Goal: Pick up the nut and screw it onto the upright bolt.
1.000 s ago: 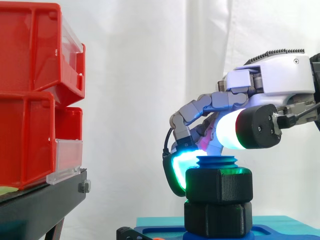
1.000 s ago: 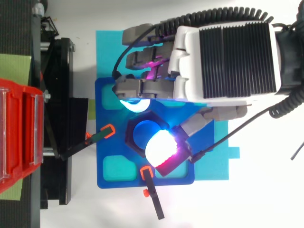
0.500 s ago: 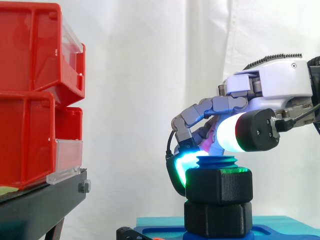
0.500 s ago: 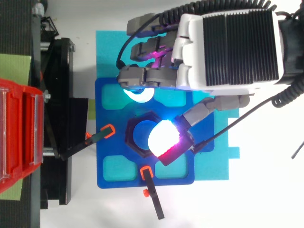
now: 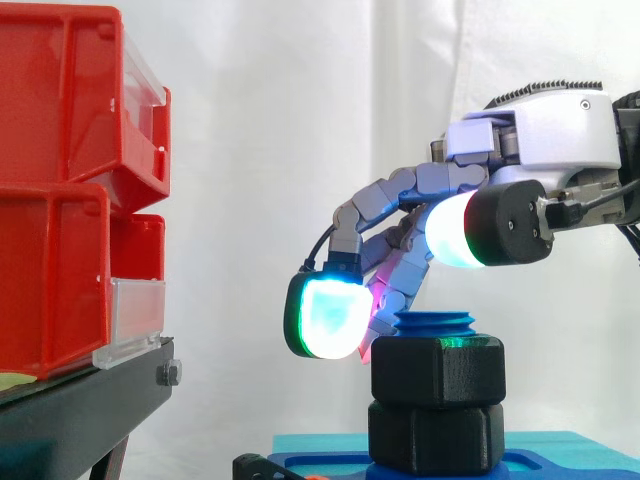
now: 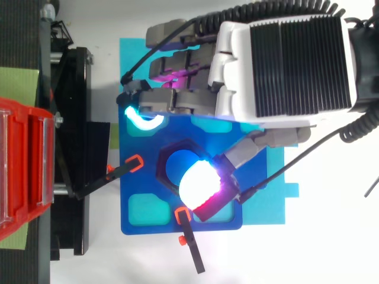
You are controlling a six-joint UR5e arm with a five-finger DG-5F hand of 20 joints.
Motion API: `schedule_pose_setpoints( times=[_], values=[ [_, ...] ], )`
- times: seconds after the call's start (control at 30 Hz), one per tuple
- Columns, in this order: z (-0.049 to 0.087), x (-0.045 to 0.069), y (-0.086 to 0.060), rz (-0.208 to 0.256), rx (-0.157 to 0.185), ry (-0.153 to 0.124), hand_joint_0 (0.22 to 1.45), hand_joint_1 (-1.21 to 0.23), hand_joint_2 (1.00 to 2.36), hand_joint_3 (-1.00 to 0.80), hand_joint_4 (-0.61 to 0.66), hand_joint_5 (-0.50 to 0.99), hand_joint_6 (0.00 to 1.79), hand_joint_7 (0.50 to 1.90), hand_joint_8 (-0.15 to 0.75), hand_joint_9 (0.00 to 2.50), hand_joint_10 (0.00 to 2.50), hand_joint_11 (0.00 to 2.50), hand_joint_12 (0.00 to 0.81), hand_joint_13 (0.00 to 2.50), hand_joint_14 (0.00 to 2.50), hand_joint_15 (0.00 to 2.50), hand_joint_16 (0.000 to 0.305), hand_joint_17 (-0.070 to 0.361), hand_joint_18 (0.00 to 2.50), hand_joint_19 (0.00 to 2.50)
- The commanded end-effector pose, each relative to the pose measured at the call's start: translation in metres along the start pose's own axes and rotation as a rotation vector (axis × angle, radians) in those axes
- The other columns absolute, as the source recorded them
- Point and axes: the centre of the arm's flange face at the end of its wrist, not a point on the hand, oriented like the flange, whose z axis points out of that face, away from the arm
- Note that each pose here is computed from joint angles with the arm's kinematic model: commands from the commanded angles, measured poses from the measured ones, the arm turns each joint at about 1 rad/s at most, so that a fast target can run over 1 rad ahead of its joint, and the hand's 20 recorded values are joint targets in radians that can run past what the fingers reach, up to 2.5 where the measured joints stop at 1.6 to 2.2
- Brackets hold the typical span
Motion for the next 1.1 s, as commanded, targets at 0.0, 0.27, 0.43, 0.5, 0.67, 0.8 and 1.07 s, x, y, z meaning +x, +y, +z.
schedule_pose_setpoints(
  times=[0.0, 0.27, 0.43, 0.5, 0.67, 0.8, 1.07],
  values=[
    [0.008, -0.004, 0.011, 0.001, -0.015, -0.044, 0.52, -0.21, 1.00, -0.50, 0.21, -0.08, 0.50, 0.79, 0.222, 0.90, 0.00, 0.00, 0.214, 0.77, 0.00, 0.00, 0.025, 0.057, 0.46, 0.02],
    [0.014, -0.003, 0.026, 0.011, -0.007, -0.051, 0.52, -0.21, 1.00, -0.50, 0.24, -0.06, 0.50, 0.86, 0.230, 0.92, 0.00, 0.00, 0.210, 0.77, 0.00, 0.00, 0.025, 0.056, 0.46, 0.01],
    [0.015, -0.002, 0.032, 0.012, -0.012, -0.043, 0.52, -0.21, 1.00, -0.50, 0.24, -0.06, 0.50, 0.88, 0.231, 0.93, 0.00, 0.00, 0.208, 0.78, 0.00, 0.00, 0.025, 0.056, 0.46, 0.02],
    [0.014, -0.001, 0.033, 0.013, -0.013, -0.034, 0.52, -0.21, 1.00, -0.50, 0.24, -0.06, 0.50, 0.88, 0.232, 0.93, 0.00, 0.00, 0.208, 0.78, 0.00, 0.00, 0.025, 0.056, 0.46, 0.02],
    [0.012, 0.001, 0.032, 0.013, -0.010, -0.022, 0.53, -0.22, 1.00, -0.50, 0.25, -0.05, 0.50, 0.89, 0.235, 0.94, 0.00, 0.00, 0.206, 0.79, 0.00, 0.00, 0.025, 0.056, 0.47, 0.02],
    [0.010, 0.008, 0.030, 0.016, 0.014, -0.006, 0.53, -0.22, 1.00, -0.50, 0.25, -0.05, 0.50, 0.90, 0.234, 0.96, 0.00, 0.00, 0.202, 0.81, 0.00, 0.00, 0.025, 0.056, 0.48, 0.02],
    [0.008, 0.010, 0.030, 0.017, 0.019, 0.012, 0.53, -0.22, 1.00, -0.50, 0.24, -0.04, 0.50, 1.02, 0.242, 0.99, 0.00, 0.00, 0.198, 0.83, 0.00, 0.00, 0.025, 0.056, 0.51, 0.03]
  ],
)
